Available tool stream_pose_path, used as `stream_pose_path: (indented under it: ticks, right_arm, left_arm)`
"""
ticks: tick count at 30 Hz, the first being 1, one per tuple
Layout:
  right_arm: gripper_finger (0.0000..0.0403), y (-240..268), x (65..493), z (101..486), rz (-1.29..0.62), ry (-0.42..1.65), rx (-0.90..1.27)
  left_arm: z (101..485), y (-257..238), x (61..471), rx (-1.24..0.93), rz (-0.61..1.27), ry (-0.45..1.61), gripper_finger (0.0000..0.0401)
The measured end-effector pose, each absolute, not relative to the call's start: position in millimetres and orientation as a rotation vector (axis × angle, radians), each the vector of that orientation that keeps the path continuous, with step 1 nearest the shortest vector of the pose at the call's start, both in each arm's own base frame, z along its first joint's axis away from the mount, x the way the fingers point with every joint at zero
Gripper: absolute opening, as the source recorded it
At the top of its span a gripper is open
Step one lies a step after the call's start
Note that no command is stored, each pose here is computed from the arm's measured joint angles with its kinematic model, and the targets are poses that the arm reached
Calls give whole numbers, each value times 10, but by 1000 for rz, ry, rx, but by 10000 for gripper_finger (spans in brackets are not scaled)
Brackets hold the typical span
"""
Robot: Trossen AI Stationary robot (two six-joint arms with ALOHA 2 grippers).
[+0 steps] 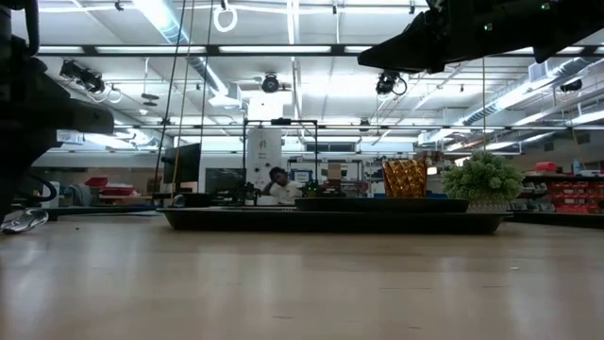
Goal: Pick and place plate/cup/fork/spoon on tray
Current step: Put the yellow spoon on the black tray to the left of the orange fork
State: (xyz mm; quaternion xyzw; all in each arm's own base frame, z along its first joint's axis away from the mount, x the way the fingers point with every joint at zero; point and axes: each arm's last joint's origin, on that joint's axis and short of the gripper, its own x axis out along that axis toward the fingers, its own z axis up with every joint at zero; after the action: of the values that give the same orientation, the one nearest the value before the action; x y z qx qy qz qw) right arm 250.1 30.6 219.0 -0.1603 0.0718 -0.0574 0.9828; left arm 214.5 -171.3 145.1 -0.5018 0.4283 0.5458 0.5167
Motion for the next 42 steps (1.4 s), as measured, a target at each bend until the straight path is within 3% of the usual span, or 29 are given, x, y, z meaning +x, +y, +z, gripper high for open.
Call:
stream_pose_path:
  ticks: [17,32,42]
  right_arm:
    - [78,308,2501,2191,-110,143,-323]
    - [78,309,2501,2193,-110,141,-322]
    - [78,309,2501,2194,-111,140,-318]
  left_arm:
    - [1337,-1759,2175,-1245,1271,1074,158]
    - [1351,-1763,2173,-1231,1236,1093,78]
    - [1464,-1719,2071,-1189,1257,1117,77]
